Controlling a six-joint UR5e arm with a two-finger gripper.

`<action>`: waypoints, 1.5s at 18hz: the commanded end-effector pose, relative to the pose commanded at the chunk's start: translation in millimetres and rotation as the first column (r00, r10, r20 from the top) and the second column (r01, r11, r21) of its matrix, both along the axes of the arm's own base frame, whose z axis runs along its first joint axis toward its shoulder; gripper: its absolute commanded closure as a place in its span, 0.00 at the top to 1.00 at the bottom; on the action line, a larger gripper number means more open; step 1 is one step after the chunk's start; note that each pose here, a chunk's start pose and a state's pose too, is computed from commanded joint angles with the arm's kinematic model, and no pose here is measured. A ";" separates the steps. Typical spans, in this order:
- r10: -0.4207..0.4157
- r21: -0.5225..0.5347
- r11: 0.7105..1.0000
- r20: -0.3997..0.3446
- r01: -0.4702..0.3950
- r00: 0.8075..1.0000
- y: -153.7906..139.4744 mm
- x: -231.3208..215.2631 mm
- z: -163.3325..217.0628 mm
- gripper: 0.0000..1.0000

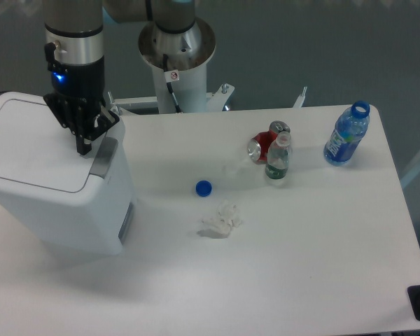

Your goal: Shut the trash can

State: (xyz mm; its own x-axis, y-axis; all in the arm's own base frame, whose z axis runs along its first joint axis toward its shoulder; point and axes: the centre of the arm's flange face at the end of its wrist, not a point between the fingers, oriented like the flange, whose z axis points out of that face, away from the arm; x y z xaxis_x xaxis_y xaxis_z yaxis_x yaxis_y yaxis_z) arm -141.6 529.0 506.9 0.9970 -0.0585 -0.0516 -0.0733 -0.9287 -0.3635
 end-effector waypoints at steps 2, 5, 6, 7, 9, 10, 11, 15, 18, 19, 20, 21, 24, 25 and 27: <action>-0.003 0.003 1.000 -0.001 0.003 1.000 0.3 0.0 1.6 0.00; 0.003 0.023 1.000 -0.011 -0.003 1.000 0.4 -5.3 10.3 0.00; 0.014 0.033 0.999 -0.015 -0.013 1.000 -1.6 -10.6 16.0 0.00; 0.019 0.047 0.999 -0.015 -0.018 1.000 -1.8 -14.3 22.5 0.12; 0.055 0.077 0.996 -0.014 -0.054 0.998 -8.1 -35.2 35.0 0.43; 0.084 0.092 0.992 -0.015 -0.082 0.996 -13.1 -51.6 39.4 0.54; 0.107 0.108 0.989 -0.021 -0.104 0.994 -17.0 -65.5 41.7 0.63; 0.154 0.113 0.983 -0.067 -0.145 0.986 -36.7 -135.0 32.2 1.00; 0.109 0.059 0.993 -0.083 -0.104 0.991 -45.3 -173.0 1.7 1.00; 0.108 0.031 0.994 -0.069 -0.106 0.992 -45.4 -191.2 -19.0 1.00; 0.107 0.014 0.994 -0.062 -0.106 0.992 -42.9 -206.9 -36.1 1.00; 0.117 0.011 0.993 -0.067 -0.117 0.991 -44.6 -222.2 -44.8 1.00; 0.141 -0.048 0.988 -0.063 -0.144 0.988 -42.6 -274.7 -91.5 1.00; 0.135 -0.089 0.986 -0.085 -0.142 0.987 -44.0 -286.2 -103.4 1.00; 0.042 -0.189 0.980 -0.119 -0.064 0.992 -42.5 -304.5 -137.0 1.00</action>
State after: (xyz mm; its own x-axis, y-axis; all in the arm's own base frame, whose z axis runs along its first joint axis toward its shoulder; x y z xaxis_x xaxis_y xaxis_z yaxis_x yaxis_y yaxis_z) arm -446.1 486.6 369.9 0.9872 -0.0255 -0.1574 -0.0526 -0.9839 -0.1706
